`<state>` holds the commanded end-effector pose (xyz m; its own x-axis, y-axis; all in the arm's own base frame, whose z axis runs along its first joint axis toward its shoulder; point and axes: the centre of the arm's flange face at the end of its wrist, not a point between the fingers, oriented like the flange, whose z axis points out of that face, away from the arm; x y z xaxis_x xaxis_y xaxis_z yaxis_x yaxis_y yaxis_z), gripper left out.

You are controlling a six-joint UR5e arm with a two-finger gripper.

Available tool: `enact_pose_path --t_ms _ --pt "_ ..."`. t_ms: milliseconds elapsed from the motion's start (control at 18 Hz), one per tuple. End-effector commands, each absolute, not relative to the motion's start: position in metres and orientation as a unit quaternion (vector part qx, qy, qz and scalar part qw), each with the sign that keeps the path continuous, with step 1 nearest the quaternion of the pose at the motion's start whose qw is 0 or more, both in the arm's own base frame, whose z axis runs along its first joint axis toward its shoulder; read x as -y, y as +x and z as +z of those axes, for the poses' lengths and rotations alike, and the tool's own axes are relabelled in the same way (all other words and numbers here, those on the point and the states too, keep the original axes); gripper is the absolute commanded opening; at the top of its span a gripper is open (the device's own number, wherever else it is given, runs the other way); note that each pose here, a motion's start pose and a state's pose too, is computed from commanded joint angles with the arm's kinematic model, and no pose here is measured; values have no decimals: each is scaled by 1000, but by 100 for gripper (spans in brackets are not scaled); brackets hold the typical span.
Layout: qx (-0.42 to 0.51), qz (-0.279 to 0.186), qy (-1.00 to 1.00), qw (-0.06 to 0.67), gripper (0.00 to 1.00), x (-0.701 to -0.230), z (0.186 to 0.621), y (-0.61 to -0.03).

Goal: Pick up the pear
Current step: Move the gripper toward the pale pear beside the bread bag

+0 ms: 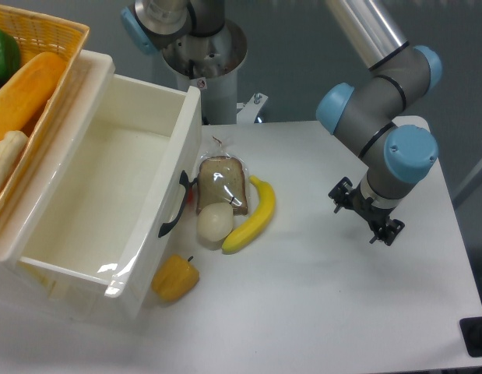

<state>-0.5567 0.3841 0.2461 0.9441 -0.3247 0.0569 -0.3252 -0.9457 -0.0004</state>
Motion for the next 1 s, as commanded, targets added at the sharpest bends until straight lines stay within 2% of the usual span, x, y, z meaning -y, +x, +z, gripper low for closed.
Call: enact_pose_path --t_ms 222,444,667,1000 --pt "152 37 988 6 100 -387 241 -547" --pt "126 58 990 20 100 -382 233 -499" --pt "115 84 990 -22 100 -387 232 -473" --pt "58 102 993 -8 100 -391 231 -432"
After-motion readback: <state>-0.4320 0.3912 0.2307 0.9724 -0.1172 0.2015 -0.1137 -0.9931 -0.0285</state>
